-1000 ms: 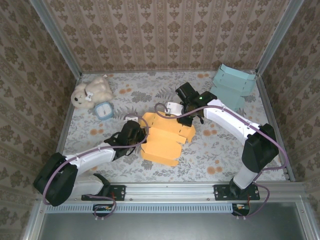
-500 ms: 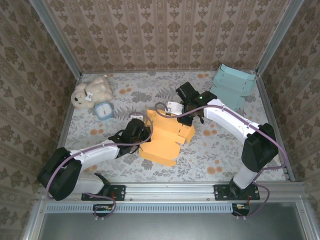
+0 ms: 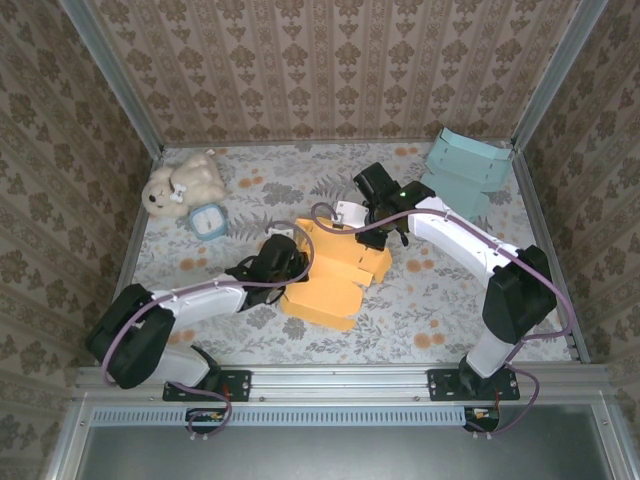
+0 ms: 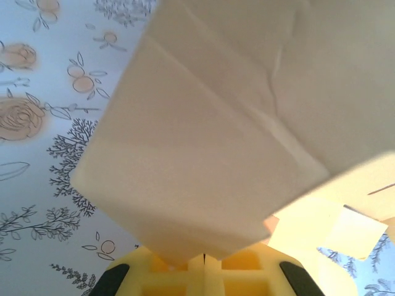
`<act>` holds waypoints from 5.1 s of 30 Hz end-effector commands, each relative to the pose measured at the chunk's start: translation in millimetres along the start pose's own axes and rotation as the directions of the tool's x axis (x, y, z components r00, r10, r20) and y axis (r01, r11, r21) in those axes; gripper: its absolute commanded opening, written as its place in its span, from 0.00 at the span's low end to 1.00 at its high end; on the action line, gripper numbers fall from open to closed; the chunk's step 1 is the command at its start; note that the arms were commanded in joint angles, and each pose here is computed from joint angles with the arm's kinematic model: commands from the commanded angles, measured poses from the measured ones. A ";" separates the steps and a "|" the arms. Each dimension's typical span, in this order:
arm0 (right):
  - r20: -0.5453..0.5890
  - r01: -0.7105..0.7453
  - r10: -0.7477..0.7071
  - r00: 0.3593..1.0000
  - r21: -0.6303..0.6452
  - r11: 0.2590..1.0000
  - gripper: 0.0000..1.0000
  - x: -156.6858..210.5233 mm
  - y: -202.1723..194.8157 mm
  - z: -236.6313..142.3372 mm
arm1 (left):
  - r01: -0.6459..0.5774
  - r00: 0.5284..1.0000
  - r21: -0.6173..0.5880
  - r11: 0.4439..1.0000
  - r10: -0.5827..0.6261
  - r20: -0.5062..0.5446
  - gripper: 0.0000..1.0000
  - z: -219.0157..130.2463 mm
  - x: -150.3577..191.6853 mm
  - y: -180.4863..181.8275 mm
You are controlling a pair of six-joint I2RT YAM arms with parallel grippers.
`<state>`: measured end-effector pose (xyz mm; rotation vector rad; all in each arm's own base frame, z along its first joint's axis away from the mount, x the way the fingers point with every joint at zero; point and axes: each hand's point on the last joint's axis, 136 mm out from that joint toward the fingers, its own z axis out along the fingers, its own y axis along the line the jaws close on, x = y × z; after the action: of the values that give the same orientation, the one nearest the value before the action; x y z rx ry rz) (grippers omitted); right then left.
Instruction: Fold the paper box
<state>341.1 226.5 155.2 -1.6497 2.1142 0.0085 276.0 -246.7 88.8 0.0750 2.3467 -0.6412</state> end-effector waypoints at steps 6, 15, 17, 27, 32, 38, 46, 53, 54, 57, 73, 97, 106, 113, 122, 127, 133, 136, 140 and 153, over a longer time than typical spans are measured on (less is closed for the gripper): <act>0.007 0.045 -0.045 0.999 0.010 0.999 0.00 2.0 5.2 13.1 | -0.003 0.988 -0.017 1.000 0.006 0.156 0.05 -46.1 -20.6 10.6; 0.057 0.175 -0.181 0.982 0.106 0.979 0.00 -7.4 9.5 11.6 | 0.007 0.961 -0.079 0.997 0.015 0.276 0.08 -89.4 -17.7 46.5; 0.065 0.210 -0.221 0.973 0.146 0.967 0.00 -10.8 9.1 12.1 | 0.017 0.950 -0.098 0.995 0.014 0.311 0.08 -97.3 -19.1 55.9; -0.056 0.312 -0.316 0.947 0.386 0.868 0.00 -16.1 -4.4 4.0 | 0.040 0.932 -0.093 0.995 -0.003 0.363 0.10 -103.5 -11.5 77.0; -0.102 0.330 -0.317 0.943 0.412 0.849 0.00 -11.9 -0.5 -2.1 | 0.033 0.929 -0.088 0.996 0.003 0.371 0.10 -101.7 -11.0 78.1; -0.152 0.365 -0.333 0.931 0.424 0.829 0.00 -8.2 10.0 0.3 | 0.024 0.930 -0.074 0.997 0.005 0.368 0.10 -99.3 -8.6 77.1; -0.150 0.378 -0.349 0.925 0.456 0.805 0.00 -2.9 15.2 5.3 | 0.020 0.932 -0.084 0.996 0.012 0.361 0.10 -94.0 -4.9 80.4; -0.152 0.407 -0.385 0.910 0.499 0.765 0.00 -2.5 15.9 9.8 | 0.006 0.946 0.002 1.000 -0.006 0.323 0.10 -83.2 1.0 64.8; -0.151 0.402 -0.381 0.912 0.509 0.761 0.00 -2.5 14.2 8.8 | 0.000 0.949 0.015 1.000 -0.004 0.316 0.10 -81.9 2.2 62.1; -0.150 0.393 -0.374 0.915 0.538 0.746 0.00 -2.6 10.1 7.0 | -0.015 0.951 0.022 1.000 0.007 0.310 0.10 -81.2 0.9 57.5; -0.108 0.441 -0.491 0.864 0.634 0.636 0.00 -5.4 21.9 15.6 | -0.112 0.940 -0.070 0.991 0.128 0.317 0.11 -70.5 -2.5 67.4; -0.156 0.452 -0.554 0.818 0.770 0.450 0.00 -8.4 30.2 39.8 | -0.150 0.939 -0.129 0.980 0.182 0.293 0.10 -49.6 -3.8 72.0; -0.150 0.449 -0.555 0.819 0.769 0.455 0.00 -4.0 33.0 40.3 | -0.205 0.930 -0.135 0.970 0.236 0.283 0.10 -42.3 -2.5 70.8; -0.143 0.451 -0.560 0.816 0.764 0.461 0.00 -3.6 34.9 41.5 | -0.227 0.923 -0.092 0.970 0.244 0.299 0.11 -40.3 -6.8 62.8; -0.147 0.455 -0.557 0.817 0.758 0.468 0.00 -3.0 34.9 42.5 | -0.323 0.912 0.076 0.943 0.290 0.289 0.16 -30.8 10.1 36.4; -0.149 0.459 -0.558 0.816 0.755 0.469 0.00 -3.4 34.9 42.8 | -0.340 0.907 0.086 0.937 0.302 0.292 0.18 -31.8 12.0 35.0; -0.151 0.459 -0.557 0.817 0.753 0.470 0.00 -3.2 34.4 43.0 | -0.355 0.908 0.134 0.925 0.307 0.284 0.19 -31.7 17.7 27.7; -0.150 0.459 -0.557 0.817 0.754 0.470 0.00 -3.5 34.5 42.4 | -0.346 0.913 0.126 0.930 0.303 0.272 0.19 -30.8 20.5 29.7; -0.150 0.459 -0.557 0.817 0.753 0.471 0.00 -3.2 34.3 41.8 | -0.296 0.929 0.038 0.955 0.278 0.244 0.19 -30.3 20.7 47.6; -0.149 0.458 -0.557 0.817 0.755 0.470 0.00 -3.9 33.9 40.9 | -0.235 0.943 0.048 0.971 0.216 0.254 0.22 -51.0 26.5 49.4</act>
<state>328.0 253.1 114.8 -1.5378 1.1190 -0.8582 242.8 -185.8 95.1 0.2805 1.9942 -0.5945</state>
